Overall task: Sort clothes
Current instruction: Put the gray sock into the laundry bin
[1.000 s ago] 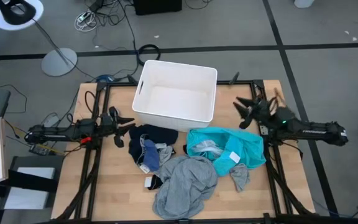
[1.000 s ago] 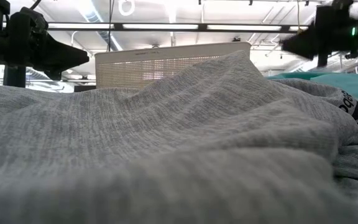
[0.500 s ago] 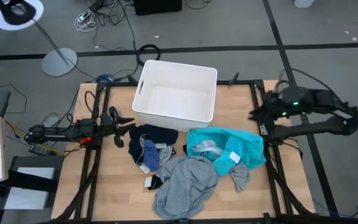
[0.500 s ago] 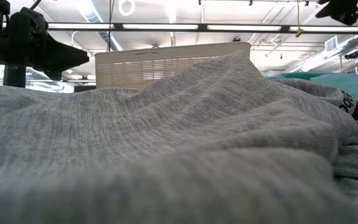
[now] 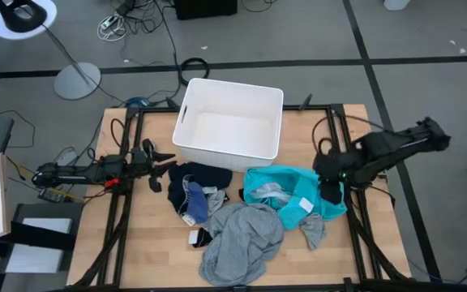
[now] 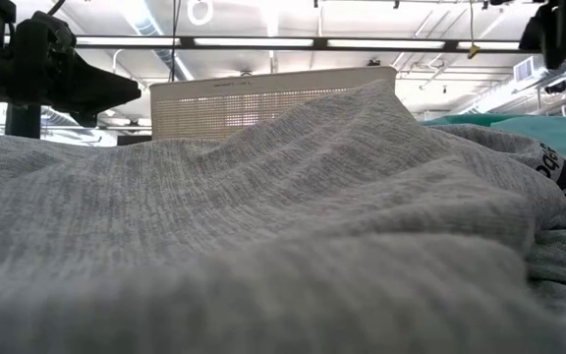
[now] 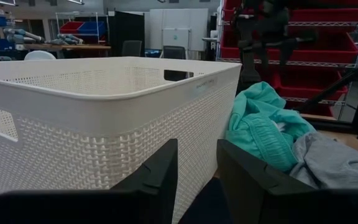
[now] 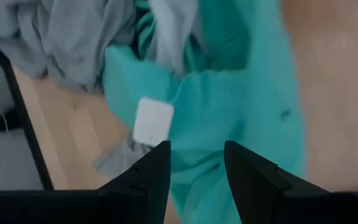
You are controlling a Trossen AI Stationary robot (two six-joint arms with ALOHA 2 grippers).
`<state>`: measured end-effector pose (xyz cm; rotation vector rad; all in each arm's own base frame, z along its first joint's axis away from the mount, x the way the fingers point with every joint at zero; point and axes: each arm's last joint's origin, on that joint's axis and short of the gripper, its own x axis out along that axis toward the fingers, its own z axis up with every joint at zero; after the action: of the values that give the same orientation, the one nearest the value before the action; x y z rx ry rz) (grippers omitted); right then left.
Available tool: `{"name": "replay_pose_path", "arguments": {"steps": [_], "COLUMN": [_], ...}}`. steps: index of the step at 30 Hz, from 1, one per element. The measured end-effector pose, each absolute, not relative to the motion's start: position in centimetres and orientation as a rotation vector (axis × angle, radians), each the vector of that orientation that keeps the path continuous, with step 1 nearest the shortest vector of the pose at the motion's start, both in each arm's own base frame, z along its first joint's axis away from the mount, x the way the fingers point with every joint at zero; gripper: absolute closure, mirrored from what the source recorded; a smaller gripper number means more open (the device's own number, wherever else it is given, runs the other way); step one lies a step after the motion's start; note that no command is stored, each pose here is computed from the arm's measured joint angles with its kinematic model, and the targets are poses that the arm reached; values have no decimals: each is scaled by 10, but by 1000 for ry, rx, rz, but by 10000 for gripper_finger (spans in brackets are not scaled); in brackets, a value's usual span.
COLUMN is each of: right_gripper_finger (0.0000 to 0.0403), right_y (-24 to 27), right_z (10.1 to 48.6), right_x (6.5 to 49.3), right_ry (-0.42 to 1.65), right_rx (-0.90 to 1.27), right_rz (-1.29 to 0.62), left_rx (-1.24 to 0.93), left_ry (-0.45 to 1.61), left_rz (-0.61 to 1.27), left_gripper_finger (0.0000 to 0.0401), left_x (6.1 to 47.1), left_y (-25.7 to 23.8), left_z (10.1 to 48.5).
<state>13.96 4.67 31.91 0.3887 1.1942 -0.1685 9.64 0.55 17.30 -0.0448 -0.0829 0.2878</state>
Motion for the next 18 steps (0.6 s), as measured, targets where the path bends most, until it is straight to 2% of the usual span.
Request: {"name": "replay_pose_path", "arguments": {"steps": [18], "right_gripper_finger": [252], "right_y": [138], "right_z": [265], "right_x": [168], "right_ry": [1381], "right_rx": [190], "right_rz": [-252], "left_rx": [-45], "left_ry": [-83], "left_rz": [288], "left_gripper_finger": [284], "left_x": [96], "left_y": [6], "left_z": [173]}}
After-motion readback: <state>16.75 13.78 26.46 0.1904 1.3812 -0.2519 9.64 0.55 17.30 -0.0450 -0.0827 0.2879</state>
